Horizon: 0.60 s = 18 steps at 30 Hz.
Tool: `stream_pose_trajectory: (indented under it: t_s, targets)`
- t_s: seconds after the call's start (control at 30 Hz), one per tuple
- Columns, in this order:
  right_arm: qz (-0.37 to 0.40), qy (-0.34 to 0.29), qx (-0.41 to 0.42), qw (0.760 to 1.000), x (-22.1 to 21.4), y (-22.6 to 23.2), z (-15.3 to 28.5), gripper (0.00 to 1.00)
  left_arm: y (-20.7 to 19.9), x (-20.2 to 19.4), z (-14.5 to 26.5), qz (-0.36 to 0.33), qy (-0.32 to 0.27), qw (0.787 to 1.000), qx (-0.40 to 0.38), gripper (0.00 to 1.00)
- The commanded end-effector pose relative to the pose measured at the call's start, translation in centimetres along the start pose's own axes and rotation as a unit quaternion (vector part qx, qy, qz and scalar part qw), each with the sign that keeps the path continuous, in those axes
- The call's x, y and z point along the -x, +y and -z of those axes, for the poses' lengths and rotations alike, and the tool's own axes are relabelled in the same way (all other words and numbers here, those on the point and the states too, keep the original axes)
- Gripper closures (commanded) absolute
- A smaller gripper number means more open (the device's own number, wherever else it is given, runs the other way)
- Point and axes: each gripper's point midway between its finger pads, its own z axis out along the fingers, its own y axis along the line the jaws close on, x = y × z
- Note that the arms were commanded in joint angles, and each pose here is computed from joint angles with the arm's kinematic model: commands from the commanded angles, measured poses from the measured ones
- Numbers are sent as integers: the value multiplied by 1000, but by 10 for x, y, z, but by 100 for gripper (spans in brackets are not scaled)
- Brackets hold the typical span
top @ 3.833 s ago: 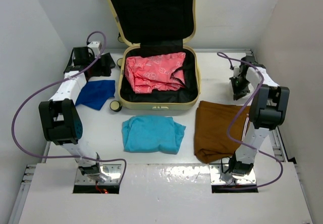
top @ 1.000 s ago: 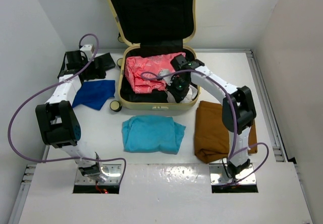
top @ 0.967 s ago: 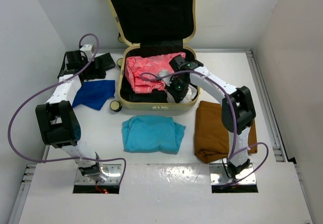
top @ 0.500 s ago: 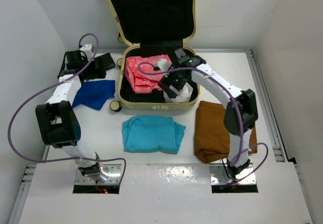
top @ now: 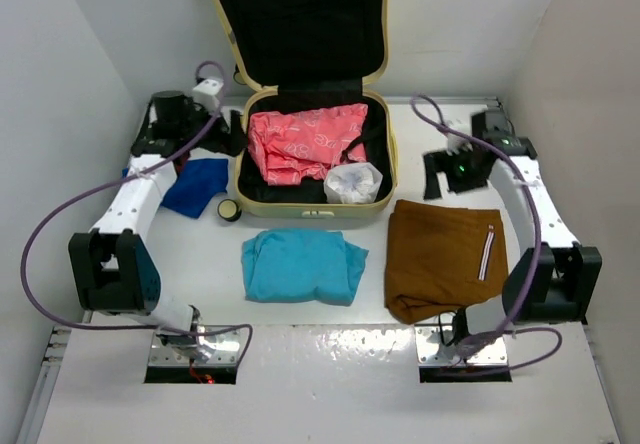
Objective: Pack the luggage
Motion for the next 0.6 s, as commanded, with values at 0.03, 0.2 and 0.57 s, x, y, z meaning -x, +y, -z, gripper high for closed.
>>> stream_pose_trajectory:
  t_s: [0.03, 0.2, 0.57]
  targets:
    - [-178, 63, 3, 982, -84, -29, 4, 12, -87, 11, 4, -45, -21, 992, -114, 7]
    - [-288, 82, -29, 954, -140, -74, 17, 5, -151, -2, 11, -42, -7, 980, -196, 7]
    - [-238, 57, 38, 969, -174, -85, 17, 3, -290, -60, 5, -19, 48, 949, -312, 13]
